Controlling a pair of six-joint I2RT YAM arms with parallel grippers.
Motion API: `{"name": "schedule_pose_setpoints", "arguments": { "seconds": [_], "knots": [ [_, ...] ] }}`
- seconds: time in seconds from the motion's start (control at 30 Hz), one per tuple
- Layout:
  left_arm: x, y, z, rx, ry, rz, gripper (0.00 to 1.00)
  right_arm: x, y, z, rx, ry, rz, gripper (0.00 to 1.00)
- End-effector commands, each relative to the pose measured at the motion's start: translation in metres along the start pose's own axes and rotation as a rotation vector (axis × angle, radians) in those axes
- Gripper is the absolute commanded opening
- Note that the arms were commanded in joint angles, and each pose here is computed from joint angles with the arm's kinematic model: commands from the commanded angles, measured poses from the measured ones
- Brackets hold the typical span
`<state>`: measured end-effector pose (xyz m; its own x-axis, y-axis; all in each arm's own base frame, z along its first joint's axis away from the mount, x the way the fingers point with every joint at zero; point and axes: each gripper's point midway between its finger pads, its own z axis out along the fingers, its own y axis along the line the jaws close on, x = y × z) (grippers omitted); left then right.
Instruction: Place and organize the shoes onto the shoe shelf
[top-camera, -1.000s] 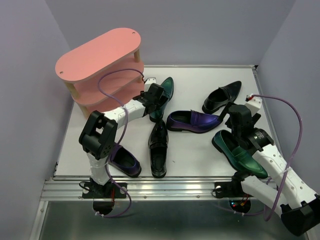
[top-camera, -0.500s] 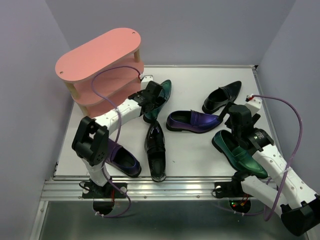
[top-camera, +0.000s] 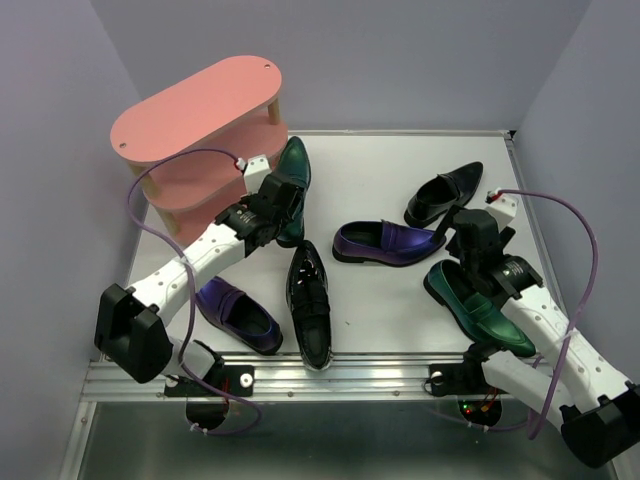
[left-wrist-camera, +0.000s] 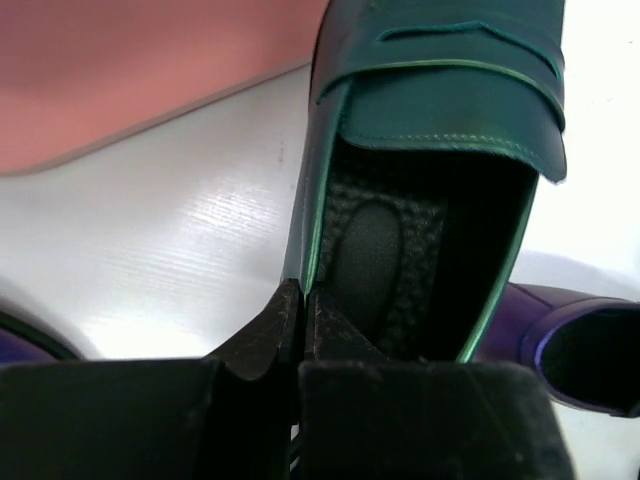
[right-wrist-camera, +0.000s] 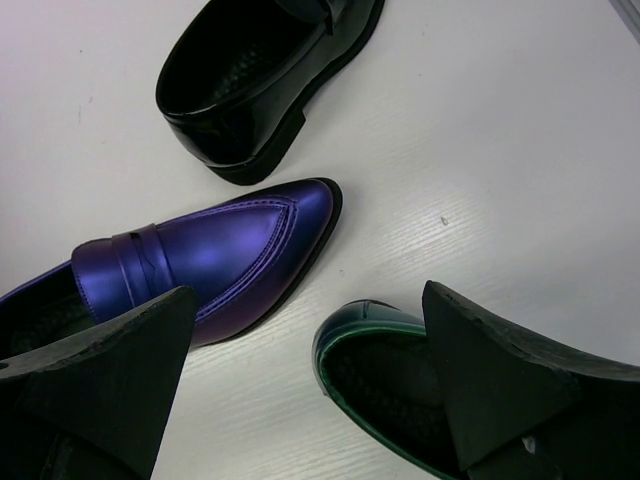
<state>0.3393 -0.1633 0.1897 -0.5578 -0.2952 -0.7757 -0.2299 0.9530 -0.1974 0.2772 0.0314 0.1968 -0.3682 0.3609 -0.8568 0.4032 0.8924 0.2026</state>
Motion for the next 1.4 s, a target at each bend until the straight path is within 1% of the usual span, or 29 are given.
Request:
{"name": "schedule_pose_setpoints", "arguments": {
  "seconds": [0.0,0.17,0.27,0.37,0.4,0.53,0.6,0.7,0.83,0.97,1.1,1.23,1.37],
  "knots": [
    [-0.003,0.007,-0.014,0.002,-0.036,-0.106,0.0,-0.008,0.012,0.001,-0.042,-0.029,0.035,1.0],
    [0.002,0.018,-0.014,-0.019,-0.063,-0.16,0.0,-0.006,0.012,0.0,-0.052,-0.025,0.032,1.0],
    [0.008,0.016,-0.006,-0.024,-0.054,-0.141,0.0,-0.006,0.011,-0.001,-0.055,-0.026,0.031,1.0],
    [0.01,0.005,0.0,-0.01,-0.051,-0.103,0.0,-0.007,0.01,-0.003,-0.057,-0.032,0.031,1.0],
    [0.009,0.001,0.0,-0.001,-0.057,-0.07,0.0,-0.007,0.009,-0.003,-0.058,-0.033,0.03,1.0],
    [0.005,-0.029,-0.002,0.073,-0.081,0.015,0.0,-0.007,0.007,-0.005,-0.062,-0.042,0.032,1.0],
    [0.002,-0.033,-0.001,0.063,-0.088,0.021,0.0,-0.006,0.006,-0.006,-0.059,-0.04,0.03,1.0],
    [-0.001,-0.031,0.002,0.015,-0.095,-0.021,0.0,-0.007,0.006,-0.007,-0.06,-0.039,0.03,1.0],
    [0.006,-0.031,0.008,-0.011,-0.069,-0.025,0.0,-0.007,0.004,-0.008,-0.06,-0.042,0.032,1.0],
    [0.016,-0.021,0.011,-0.068,-0.035,-0.001,0.0,-0.009,0.005,-0.01,-0.067,-0.045,0.036,1.0],
    [0.026,-0.003,0.008,-0.131,-0.014,-0.022,0.0,-0.007,0.005,-0.009,-0.065,-0.04,0.035,1.0],
    [0.041,0.014,0.005,-0.184,0.01,-0.109,0.0,-0.003,0.008,-0.007,-0.076,-0.024,0.031,1.0],
    [0.04,0.023,-0.001,-0.205,-0.012,-0.19,0.0,-0.001,0.01,-0.005,-0.076,-0.014,0.021,1.0]
  ]
}}
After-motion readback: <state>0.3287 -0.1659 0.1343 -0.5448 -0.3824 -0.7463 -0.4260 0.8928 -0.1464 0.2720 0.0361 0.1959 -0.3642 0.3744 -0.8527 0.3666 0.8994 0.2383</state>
